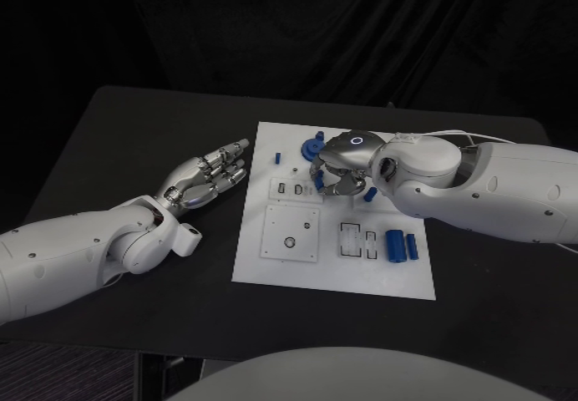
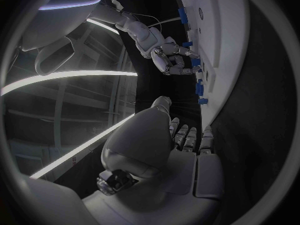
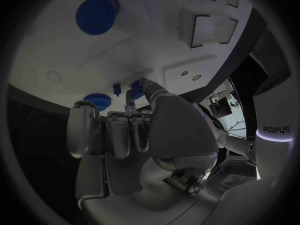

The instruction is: Assemble the parts on the task board

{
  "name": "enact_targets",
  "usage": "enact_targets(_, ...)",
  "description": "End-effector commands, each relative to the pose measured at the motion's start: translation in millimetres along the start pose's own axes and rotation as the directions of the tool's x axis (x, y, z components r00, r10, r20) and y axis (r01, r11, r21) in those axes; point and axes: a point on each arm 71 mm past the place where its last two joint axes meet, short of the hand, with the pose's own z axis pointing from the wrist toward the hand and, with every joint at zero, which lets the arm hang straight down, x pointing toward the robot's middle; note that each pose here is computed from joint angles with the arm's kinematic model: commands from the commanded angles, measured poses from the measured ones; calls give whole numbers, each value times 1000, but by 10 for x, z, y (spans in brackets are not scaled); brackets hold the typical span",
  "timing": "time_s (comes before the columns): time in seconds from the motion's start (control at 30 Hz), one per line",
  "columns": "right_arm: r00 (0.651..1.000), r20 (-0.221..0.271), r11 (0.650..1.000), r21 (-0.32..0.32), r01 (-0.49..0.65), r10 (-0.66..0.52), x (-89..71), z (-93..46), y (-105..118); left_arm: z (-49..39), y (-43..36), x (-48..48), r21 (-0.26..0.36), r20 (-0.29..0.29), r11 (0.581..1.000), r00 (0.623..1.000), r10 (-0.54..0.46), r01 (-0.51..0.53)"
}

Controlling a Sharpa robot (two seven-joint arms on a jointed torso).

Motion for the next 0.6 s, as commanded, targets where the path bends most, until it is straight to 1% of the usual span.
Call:
enact_targets(0.03,1000,-10,1000,6,8,-8,19,-1,-1,-3,-65,18,98,-9,995,1000,-12,12)
enact_targets(0.27,1000,-7,1000,12,8,-8,19,-2,-6,-5,-63,17,97,-9,995,1000,-12,13)
enact_targets(0.37,1000,3,1000,12,6,-6,13,-7,-14,-9,-64,15,99,-8,995,1000,-11,12)
enact_targets(0.47,1000,29,1000,10,0,-1,-2,-21,-23,-17,-69,10,103,-2,995,1000,-7,8)
enact_targets(0.6,996,91,1000,-4,-11,12,-41,-60,-30,-29,-80,6,110,7,994,1000,-1,1)
